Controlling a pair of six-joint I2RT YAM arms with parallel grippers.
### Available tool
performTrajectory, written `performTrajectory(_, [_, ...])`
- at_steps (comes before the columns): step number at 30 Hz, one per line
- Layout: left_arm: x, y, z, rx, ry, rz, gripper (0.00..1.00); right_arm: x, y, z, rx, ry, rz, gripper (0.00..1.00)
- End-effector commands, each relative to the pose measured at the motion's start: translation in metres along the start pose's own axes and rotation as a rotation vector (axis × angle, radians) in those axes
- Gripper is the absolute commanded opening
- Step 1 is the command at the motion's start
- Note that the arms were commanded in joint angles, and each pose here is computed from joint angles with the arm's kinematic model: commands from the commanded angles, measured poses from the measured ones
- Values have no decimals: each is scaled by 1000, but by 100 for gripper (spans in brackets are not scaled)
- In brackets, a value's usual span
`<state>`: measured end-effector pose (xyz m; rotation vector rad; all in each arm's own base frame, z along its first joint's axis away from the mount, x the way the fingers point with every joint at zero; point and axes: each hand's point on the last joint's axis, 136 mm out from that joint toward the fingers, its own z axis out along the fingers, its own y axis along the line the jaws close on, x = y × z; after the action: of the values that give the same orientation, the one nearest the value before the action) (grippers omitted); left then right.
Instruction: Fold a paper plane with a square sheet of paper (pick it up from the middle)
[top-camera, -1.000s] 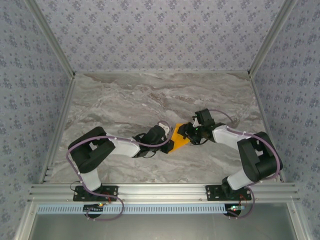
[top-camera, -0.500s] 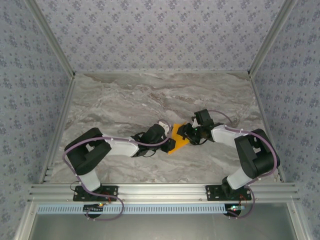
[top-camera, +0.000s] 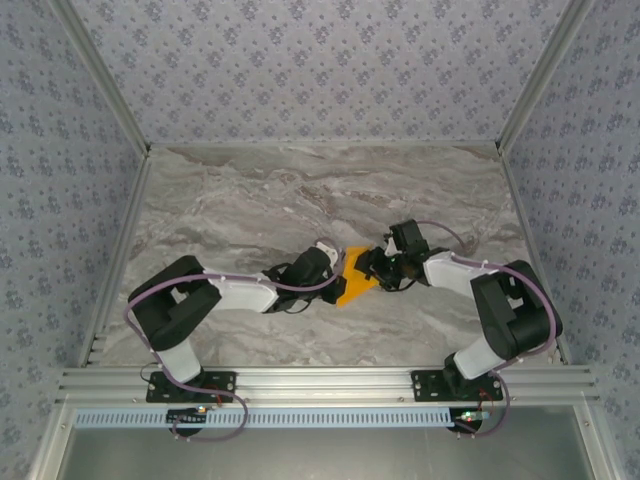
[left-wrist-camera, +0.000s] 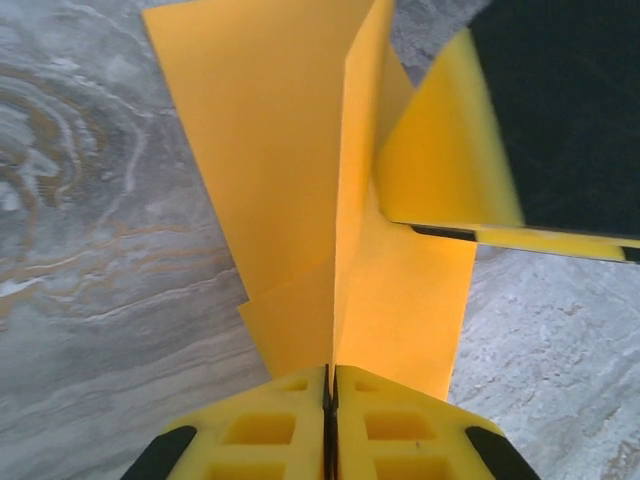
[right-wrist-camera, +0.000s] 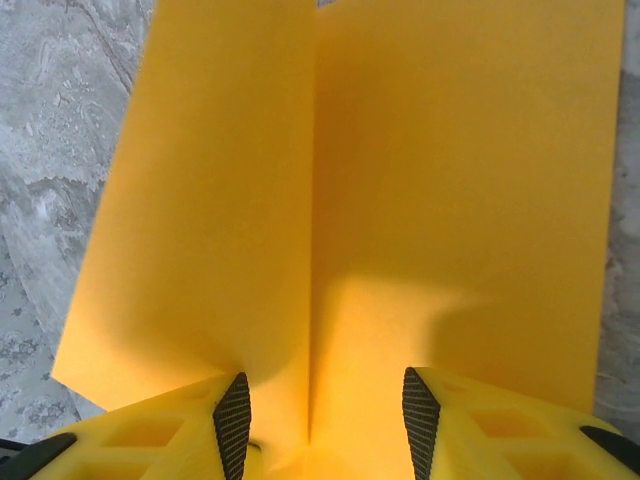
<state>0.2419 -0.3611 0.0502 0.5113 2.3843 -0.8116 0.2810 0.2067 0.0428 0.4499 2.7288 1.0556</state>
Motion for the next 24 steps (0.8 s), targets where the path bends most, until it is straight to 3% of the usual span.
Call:
performTrajectory(1, [-20, 10, -18, -56, -64, 26, 10, 2, 9, -7, -37, -11, -46, 49])
performTrajectory(14, [-43, 58, -83, -317, -161, 210, 9, -4, 37, -33, -76, -90, -117, 53])
performTrajectory(24, [-17, 42, -55, -295, -76, 342, 9, -7, 33, -35, -33, -138, -122, 53])
